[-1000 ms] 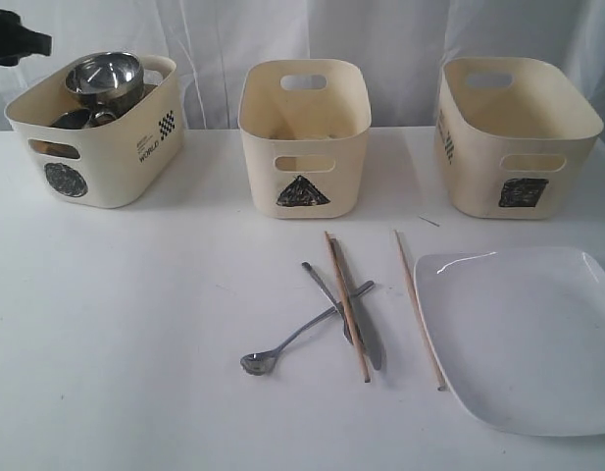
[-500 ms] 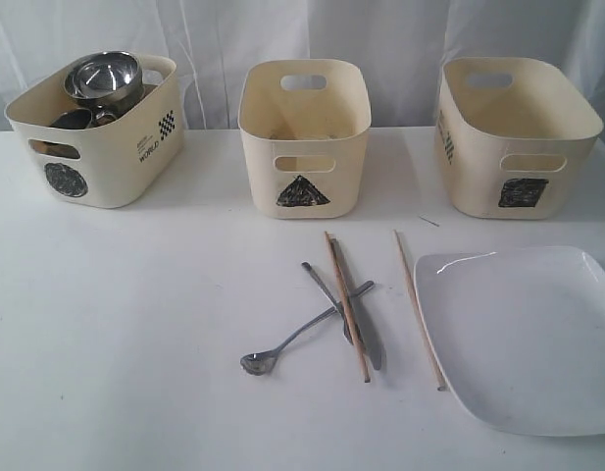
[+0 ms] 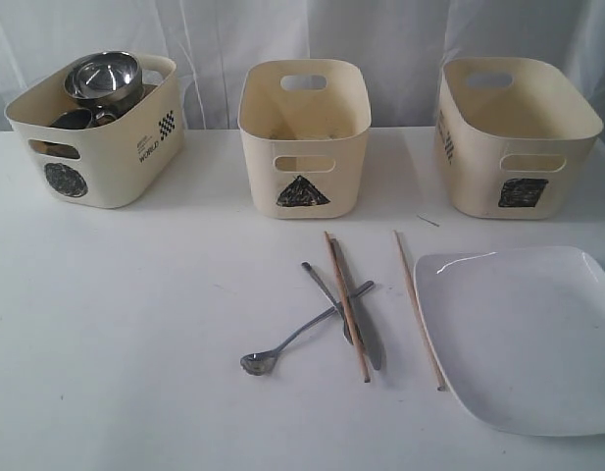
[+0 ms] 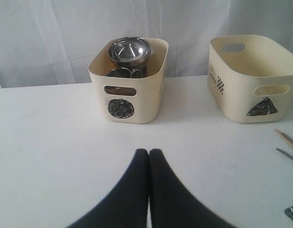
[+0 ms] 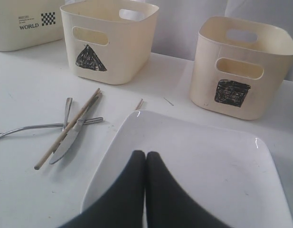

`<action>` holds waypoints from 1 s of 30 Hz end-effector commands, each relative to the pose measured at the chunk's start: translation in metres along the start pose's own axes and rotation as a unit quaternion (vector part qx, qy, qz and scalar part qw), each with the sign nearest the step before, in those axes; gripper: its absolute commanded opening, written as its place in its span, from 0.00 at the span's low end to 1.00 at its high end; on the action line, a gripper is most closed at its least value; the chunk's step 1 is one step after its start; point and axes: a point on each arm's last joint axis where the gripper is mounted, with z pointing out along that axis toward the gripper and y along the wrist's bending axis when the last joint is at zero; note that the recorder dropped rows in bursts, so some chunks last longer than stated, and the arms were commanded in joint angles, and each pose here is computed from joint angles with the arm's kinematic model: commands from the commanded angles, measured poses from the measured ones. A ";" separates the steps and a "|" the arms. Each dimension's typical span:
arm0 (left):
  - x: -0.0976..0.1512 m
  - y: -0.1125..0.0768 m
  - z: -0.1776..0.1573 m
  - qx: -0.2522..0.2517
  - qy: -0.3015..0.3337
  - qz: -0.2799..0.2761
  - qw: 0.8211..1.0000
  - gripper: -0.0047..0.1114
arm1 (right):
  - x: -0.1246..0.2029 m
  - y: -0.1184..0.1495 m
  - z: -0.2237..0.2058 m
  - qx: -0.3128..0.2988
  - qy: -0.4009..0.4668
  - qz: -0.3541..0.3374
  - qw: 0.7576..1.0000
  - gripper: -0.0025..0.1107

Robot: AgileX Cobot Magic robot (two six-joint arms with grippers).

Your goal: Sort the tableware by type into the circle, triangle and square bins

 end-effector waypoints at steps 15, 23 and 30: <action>0.122 0.003 0.043 -0.001 0.042 0.016 0.999 0.04 | 0.001 0.000 0.000 -0.002 -0.003 0.001 1.000 0.02; 0.141 0.010 0.049 -0.030 0.056 0.066 0.996 0.04 | 0.001 0.000 0.000 -0.002 -0.003 0.001 1.000 0.02; 0.140 0.011 0.049 -0.037 0.055 0.088 0.994 0.04 | 0.001 0.000 0.000 -0.002 -0.003 0.001 1.000 0.02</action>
